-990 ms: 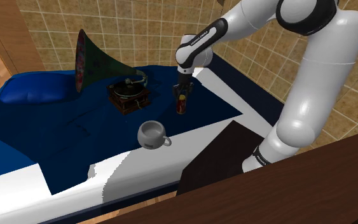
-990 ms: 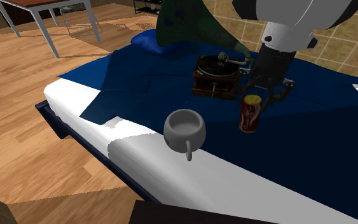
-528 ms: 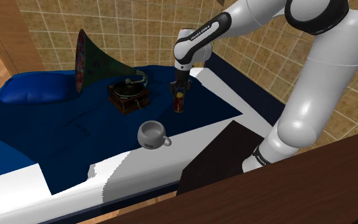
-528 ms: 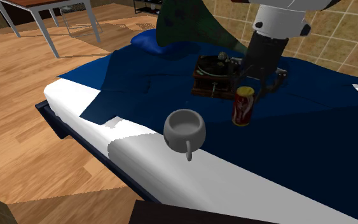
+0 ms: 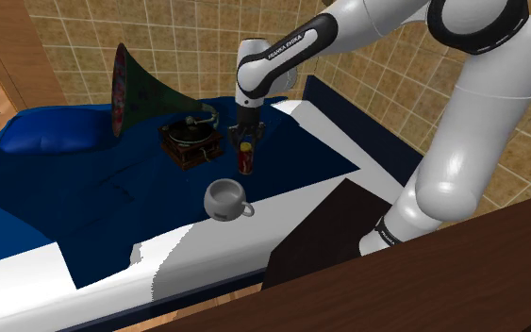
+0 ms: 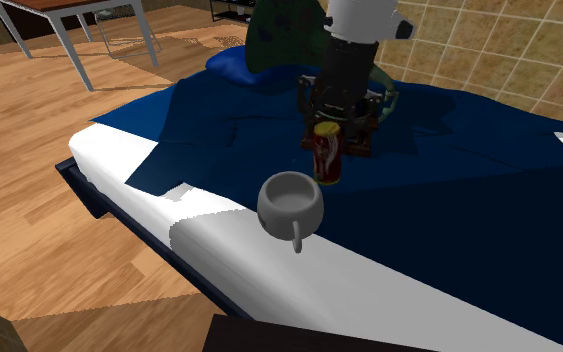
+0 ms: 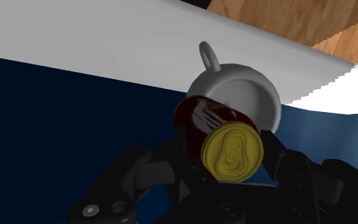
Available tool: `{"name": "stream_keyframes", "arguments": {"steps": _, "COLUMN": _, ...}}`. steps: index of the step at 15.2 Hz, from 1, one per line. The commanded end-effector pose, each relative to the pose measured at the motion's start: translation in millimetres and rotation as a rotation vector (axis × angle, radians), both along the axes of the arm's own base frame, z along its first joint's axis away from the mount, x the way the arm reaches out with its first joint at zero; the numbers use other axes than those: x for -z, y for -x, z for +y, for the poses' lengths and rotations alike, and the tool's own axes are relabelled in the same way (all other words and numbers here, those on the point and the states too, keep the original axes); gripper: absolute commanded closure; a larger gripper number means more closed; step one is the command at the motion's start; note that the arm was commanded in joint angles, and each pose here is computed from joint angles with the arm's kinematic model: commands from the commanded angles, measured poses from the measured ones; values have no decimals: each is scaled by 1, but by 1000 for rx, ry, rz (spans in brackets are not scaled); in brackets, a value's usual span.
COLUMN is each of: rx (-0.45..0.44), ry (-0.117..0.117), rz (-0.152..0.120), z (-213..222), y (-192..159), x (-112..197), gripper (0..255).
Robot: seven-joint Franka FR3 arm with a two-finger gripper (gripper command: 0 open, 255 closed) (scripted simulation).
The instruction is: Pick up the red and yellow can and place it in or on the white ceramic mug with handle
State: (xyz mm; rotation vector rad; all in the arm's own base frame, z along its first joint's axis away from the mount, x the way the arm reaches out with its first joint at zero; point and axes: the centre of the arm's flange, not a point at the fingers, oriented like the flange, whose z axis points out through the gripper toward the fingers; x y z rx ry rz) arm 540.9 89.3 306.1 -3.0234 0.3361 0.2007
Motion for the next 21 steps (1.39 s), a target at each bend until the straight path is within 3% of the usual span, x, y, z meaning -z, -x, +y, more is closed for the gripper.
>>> {"name": "stream_keyframes", "arguments": {"steps": 1, "rx": 2, "ry": 0, "rz": 0, "z": 24, "y": 0, "x": -3, "gripper": 255}}
{"name": "stream_keyframes", "arguments": {"steps": 3, "rx": 2, "ry": 0, "rz": 0, "z": 59, "y": -1, "x": -9, "gripper": 255}}
{"name": "stream_keyframes", "arguments": {"steps": 21, "rx": 2, "ry": 0, "rz": 0, "z": 59, "y": -1, "x": 86, "gripper": 255}}
